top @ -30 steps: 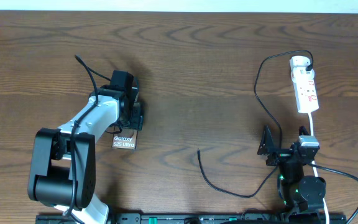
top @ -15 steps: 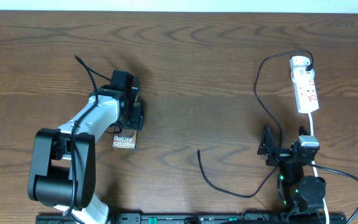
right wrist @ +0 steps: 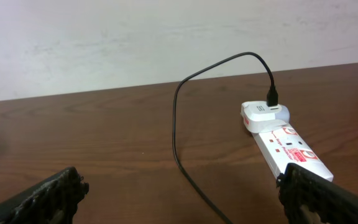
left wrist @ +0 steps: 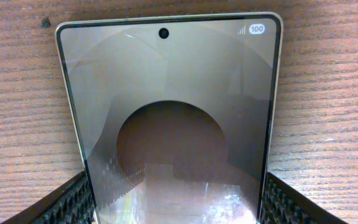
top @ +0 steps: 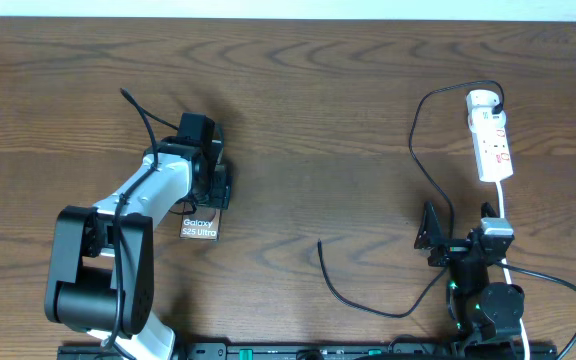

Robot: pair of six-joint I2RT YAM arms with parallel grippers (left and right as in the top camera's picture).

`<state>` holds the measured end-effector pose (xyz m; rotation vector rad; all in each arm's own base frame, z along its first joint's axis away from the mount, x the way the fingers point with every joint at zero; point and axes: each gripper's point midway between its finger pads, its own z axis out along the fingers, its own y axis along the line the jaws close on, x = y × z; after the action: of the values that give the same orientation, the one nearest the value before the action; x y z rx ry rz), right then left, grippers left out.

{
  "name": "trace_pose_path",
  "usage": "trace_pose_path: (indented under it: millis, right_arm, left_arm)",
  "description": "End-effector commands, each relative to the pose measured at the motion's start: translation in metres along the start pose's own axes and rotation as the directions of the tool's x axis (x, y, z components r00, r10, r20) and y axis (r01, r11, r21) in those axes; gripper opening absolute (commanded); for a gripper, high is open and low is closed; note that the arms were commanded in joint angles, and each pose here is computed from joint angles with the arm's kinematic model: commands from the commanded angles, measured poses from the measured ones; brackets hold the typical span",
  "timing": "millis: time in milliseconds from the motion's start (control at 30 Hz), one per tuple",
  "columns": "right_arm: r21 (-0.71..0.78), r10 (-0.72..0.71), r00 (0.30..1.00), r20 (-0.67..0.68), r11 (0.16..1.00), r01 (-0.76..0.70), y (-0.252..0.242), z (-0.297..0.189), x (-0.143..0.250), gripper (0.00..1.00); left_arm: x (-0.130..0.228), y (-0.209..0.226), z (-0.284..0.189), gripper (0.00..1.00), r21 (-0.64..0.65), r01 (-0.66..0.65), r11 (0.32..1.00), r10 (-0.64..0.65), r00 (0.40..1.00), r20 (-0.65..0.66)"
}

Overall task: Plug charger to phone and switch on socket
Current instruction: 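Lift the phone with the left gripper and tilt it upright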

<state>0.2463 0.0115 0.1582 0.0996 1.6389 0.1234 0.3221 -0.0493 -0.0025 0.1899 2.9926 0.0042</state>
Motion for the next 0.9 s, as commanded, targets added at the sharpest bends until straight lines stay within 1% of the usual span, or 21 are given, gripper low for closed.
trace_pose_path:
  millis: [0, 233, 400, 533, 600, 667, 733, 767, 800, 833, 867]
  right_arm:
    - [0.005, -0.014, 1.000, 0.000, 1.000, 0.014, -0.001, 0.000, 0.000, 0.99]
    - [0.005, -0.014, 1.000, 0.000, 1.000, 0.014, -0.001, 0.000, 0.000, 0.99]
    - [0.005, -0.014, 1.000, 0.000, 1.000, 0.014, -0.001, 0.000, 0.000, 0.99]
    - [0.005, -0.014, 1.000, 0.000, 1.000, 0.014, -0.001, 0.000, 0.000, 0.99]
    - [0.005, -0.014, 1.000, 0.000, 1.000, 0.014, -0.001, 0.000, 0.000, 0.99]
    - [0.005, -0.014, 1.000, 0.000, 1.000, 0.014, -0.001, 0.000, 0.000, 0.99]
    - [0.005, -0.014, 1.000, 0.000, 1.000, 0.014, -0.001, 0.000, 0.000, 0.99]
    - [0.005, -0.014, 1.000, 0.000, 1.000, 0.014, -0.001, 0.000, 0.000, 0.99]
    - [0.005, -0.014, 1.000, 0.000, 1.000, 0.014, -0.001, 0.000, 0.000, 0.99]
    - [0.005, -0.014, 1.000, 0.000, 1.000, 0.014, -0.001, 0.000, 0.000, 0.99]
    - [0.005, -0.014, 1.000, 0.000, 1.000, 0.014, -0.001, 0.000, 0.000, 0.99]
  left_arm:
    - [0.000, 0.005, -0.004, 0.07, -0.024, -0.007, 1.000, 0.007, 1.000, 0.010]
    - [-0.025, 0.005, -0.040, 0.08, -0.019, 0.002, 1.000, 0.001, 0.991, 0.133]
    - [-0.040, 0.005, -0.079, 0.08, -0.008, 0.029, 1.000, -0.026, 0.967, 0.255]
    - [-0.046, 0.005, -0.113, 0.08, 0.025, 0.098, 0.995, -0.101, 0.931, 0.352]
    - [-0.048, 0.005, -0.130, 0.07, 0.058, 0.152, 0.987, -0.162, 0.903, 0.397]
    - [-0.049, -0.002, -0.146, 0.07, 0.128, 0.177, 0.976, -0.215, 0.879, 0.426]
    - [-0.050, -0.015, -0.164, 0.07, 0.232, 0.191, 0.954, -0.278, 0.852, 0.443]
    - [-0.050, -0.021, -0.173, 0.07, 0.290, 0.209, 0.934, -0.324, 0.837, 0.441]
    - [-0.049, -0.028, -0.183, 0.07, 0.372, 0.246, 0.895, -0.399, 0.813, 0.423]
    - [-0.049, -0.030, -0.189, 0.07, 0.412, 0.265, 0.872, -0.437, 0.800, 0.411]
    - [-0.049, -0.034, -0.197, 0.08, 0.471, 0.293, 0.832, -0.493, 0.780, 0.385]
